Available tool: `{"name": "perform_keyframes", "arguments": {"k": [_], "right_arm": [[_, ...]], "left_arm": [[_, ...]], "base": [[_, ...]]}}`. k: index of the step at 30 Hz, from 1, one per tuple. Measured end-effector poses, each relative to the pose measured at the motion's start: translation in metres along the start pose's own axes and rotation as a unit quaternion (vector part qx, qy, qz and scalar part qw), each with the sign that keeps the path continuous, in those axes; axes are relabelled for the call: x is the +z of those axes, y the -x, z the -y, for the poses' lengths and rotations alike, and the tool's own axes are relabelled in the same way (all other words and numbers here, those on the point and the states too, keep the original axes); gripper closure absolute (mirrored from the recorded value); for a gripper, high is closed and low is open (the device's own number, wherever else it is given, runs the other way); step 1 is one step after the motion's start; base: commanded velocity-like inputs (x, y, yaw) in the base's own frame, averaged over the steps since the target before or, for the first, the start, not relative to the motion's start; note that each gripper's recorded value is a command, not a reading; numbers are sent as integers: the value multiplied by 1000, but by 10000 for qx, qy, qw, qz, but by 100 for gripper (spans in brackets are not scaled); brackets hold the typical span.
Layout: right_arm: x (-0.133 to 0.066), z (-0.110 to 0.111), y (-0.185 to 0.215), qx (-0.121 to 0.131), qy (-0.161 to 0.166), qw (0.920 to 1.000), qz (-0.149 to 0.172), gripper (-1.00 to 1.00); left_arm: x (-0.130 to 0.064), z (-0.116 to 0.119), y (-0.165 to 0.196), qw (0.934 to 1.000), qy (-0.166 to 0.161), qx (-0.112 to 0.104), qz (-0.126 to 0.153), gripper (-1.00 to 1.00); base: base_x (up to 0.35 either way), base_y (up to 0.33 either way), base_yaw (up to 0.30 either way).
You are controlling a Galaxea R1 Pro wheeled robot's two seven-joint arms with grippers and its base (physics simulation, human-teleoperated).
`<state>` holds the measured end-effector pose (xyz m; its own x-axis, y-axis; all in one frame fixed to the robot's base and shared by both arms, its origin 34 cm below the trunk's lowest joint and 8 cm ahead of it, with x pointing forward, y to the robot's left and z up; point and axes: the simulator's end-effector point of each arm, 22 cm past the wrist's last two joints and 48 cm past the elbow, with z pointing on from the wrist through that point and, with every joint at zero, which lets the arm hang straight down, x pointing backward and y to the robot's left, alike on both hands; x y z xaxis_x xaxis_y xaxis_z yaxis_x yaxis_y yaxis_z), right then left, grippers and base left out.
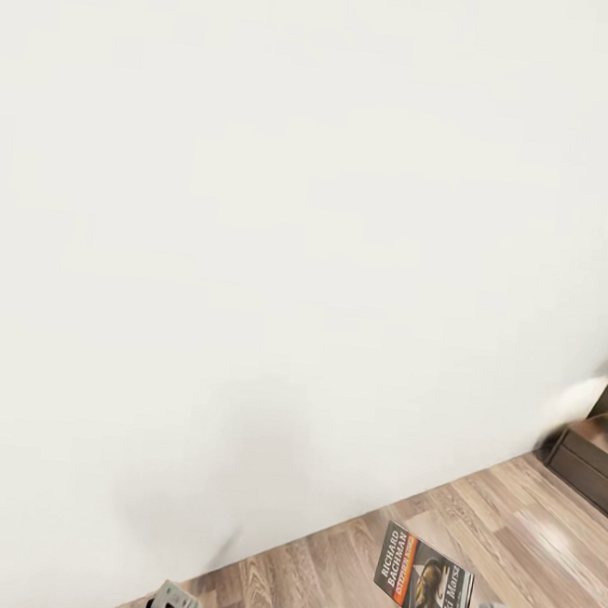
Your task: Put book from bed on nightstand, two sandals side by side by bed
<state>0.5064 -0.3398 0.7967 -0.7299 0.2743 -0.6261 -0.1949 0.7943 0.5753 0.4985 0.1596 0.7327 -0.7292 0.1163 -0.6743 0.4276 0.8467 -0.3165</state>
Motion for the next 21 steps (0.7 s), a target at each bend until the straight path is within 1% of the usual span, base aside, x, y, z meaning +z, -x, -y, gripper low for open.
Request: {"name": "perform_keyframes", "arguments": {"k": [10, 14, 21], "right_arm": [[0, 0, 0, -3, -7, 10000, -7, 100], [0, 0, 0, 6, -4, 10000, -1, 100], [1, 1, -2, 16, -1, 10000, -19, 100]], "left_arm": [[0, 0, 0, 10000, 1, -5, 2, -100], [0, -1, 0, 10000, 1, -6, 1, -100], [1, 0, -2, 10000, -3, -16, -16, -100]], "base": [[312, 0, 0], [110, 0, -50], [14, 0, -213]]}}
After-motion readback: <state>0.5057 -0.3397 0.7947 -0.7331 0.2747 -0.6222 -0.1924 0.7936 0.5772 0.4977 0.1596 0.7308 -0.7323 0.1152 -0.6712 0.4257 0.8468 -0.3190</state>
